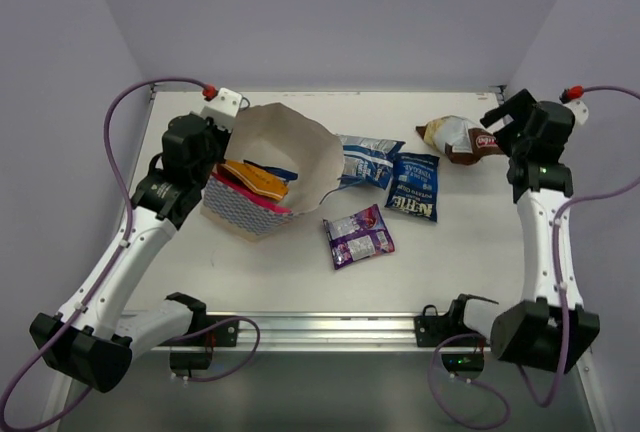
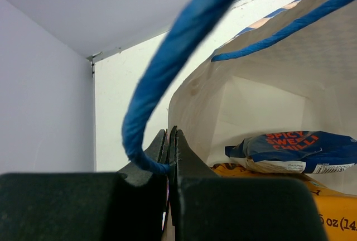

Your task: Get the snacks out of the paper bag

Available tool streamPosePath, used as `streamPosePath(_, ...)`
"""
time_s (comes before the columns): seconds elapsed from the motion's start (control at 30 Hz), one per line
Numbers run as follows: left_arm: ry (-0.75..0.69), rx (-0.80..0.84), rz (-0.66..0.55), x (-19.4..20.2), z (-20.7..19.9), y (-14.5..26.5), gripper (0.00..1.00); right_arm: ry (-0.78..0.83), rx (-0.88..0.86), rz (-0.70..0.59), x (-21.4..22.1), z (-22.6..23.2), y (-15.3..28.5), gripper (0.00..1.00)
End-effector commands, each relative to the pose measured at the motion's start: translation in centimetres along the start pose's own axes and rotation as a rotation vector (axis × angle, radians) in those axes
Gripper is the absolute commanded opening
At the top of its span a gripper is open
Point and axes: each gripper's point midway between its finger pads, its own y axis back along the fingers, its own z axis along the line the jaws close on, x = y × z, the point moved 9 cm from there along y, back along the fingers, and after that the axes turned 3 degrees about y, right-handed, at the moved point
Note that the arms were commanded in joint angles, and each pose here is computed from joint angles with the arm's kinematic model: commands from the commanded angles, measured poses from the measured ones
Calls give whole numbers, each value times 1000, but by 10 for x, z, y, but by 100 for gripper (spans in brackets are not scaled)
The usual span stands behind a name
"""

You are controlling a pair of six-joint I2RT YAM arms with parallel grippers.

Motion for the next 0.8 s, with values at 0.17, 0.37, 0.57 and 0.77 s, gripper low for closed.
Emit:
streamPosePath(0.17, -27, 18, -185, -37, 7, 1, 0, 415, -684, -59, 21, 104, 111, 94)
streamPosePath(0.37, -55, 80, -225, -41, 4, 5, 0, 636, -1130, 79, 98, 190, 165, 90)
streamPosePath(0.57, -73, 108, -254, -40, 3, 11, 0, 773, -1251, 186, 173, 240, 187, 84)
streamPosePath(0.77, -77, 105, -231, -33, 2, 9, 0, 834, -1319, 277, 224, 257, 204, 80)
